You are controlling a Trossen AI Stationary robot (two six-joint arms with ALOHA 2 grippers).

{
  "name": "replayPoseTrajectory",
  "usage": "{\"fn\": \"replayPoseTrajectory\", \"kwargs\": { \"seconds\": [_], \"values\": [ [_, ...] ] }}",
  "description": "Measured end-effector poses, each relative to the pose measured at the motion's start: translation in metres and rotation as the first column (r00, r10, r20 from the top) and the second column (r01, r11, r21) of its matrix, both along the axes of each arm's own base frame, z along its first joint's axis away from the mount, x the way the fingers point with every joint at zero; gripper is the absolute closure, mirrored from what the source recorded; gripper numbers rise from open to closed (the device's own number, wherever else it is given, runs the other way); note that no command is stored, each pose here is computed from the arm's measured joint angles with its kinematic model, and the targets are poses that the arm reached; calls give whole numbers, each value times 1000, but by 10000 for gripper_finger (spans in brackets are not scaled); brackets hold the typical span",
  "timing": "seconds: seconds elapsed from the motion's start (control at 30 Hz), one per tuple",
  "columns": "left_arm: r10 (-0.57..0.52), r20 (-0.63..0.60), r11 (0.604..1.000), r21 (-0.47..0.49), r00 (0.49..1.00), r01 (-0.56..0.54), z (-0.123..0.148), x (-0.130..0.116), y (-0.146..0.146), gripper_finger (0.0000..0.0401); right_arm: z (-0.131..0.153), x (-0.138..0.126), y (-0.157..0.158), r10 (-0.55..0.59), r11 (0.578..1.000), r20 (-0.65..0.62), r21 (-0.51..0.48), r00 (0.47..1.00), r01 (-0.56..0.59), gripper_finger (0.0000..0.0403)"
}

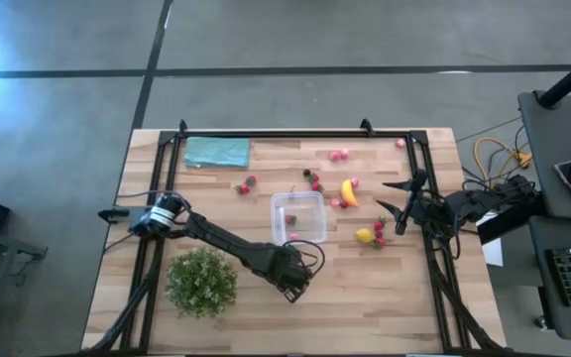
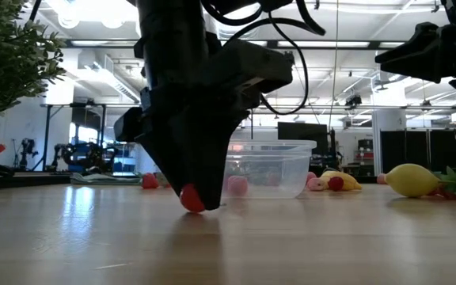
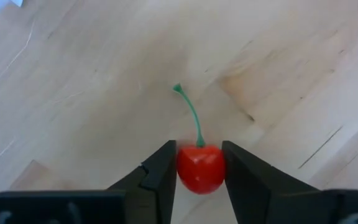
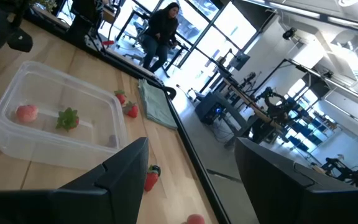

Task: Pick and placing Produce into tupperware
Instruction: Put the cherry into the transparent container

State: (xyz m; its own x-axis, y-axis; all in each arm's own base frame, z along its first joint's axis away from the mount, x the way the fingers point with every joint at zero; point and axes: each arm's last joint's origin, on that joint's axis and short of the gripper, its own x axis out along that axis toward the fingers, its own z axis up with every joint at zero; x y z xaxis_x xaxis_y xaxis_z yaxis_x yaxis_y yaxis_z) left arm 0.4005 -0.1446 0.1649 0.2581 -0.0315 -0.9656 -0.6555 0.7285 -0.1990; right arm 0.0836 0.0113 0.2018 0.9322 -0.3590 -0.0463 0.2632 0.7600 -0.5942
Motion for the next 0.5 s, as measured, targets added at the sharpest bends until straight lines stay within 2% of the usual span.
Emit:
{"fn": "replayPoseTrajectory", "kwargs": {
  "seconds": [0.27,0.4,0.5],
  "values": [
    [-4,3,1000,-25,1000,4,8,-1,0,299,0,0,0,0,1000,-1,0,1000,0,170],
    [-5,106,999,-33,994,8,42,0,1,299,0,0,0,0,1000,0,0,1000,0,170],
    [-38,203,999,20,978,34,69,-4,5,299,0,0,0,0,1000,0,0,1000,0,170]
  ]
}}
